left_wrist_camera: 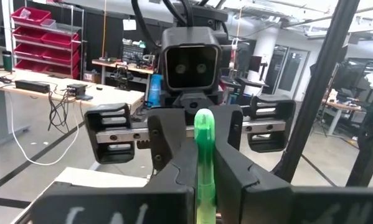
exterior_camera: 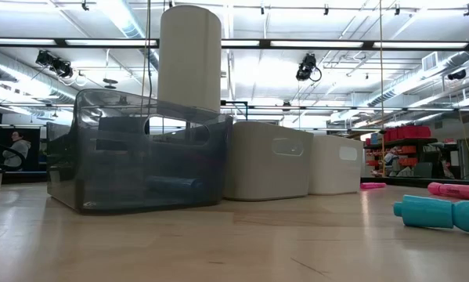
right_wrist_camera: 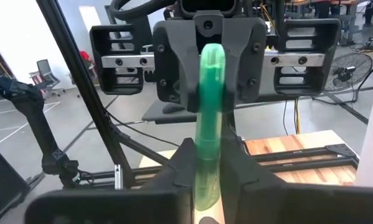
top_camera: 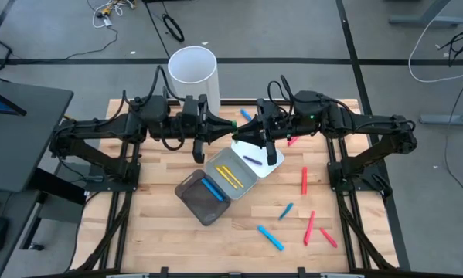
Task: Pick & Place Markers
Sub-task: Put the green pen into the white bin
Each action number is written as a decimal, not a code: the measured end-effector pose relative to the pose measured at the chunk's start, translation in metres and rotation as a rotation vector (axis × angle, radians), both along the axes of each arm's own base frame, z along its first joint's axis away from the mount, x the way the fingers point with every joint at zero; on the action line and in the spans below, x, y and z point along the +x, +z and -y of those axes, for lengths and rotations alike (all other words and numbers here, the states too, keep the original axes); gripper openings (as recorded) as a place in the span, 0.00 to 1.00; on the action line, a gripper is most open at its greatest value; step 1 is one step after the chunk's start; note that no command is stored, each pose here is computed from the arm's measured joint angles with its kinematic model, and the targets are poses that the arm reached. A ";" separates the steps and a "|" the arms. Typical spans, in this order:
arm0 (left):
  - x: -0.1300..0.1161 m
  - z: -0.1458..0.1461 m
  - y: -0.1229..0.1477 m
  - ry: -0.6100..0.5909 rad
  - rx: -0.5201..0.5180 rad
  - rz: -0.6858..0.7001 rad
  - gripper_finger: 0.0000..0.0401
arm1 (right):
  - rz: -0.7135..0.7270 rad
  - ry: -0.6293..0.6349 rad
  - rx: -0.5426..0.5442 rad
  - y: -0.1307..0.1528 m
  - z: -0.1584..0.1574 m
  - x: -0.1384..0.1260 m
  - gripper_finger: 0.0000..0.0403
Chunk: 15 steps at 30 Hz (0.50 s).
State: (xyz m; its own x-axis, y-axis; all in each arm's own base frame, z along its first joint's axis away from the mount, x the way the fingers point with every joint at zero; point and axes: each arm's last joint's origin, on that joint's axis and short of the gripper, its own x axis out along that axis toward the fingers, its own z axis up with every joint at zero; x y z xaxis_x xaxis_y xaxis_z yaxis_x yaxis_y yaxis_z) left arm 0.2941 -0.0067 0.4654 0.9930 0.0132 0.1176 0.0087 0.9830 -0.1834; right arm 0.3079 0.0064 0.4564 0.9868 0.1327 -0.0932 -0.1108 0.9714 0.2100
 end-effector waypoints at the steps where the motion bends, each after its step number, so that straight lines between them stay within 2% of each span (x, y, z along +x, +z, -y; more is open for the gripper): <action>1: 0.000 0.000 0.000 0.000 -0.007 -0.001 0.07 | 0.000 0.001 0.000 0.000 0.000 0.000 0.07; 4: 0.000 -0.002 0.000 0.002 -0.028 -0.002 0.13 | -0.001 0.005 0.005 0.000 -0.002 0.000 0.07; 9: 0.000 -0.003 -0.001 -0.002 -0.028 -0.009 0.30 | -0.008 0.004 0.042 0.000 -0.002 -0.001 0.08; 15: -0.012 -0.003 0.002 -0.001 -0.028 -0.047 0.46 | -0.049 -0.006 0.035 0.001 -0.002 -0.012 0.07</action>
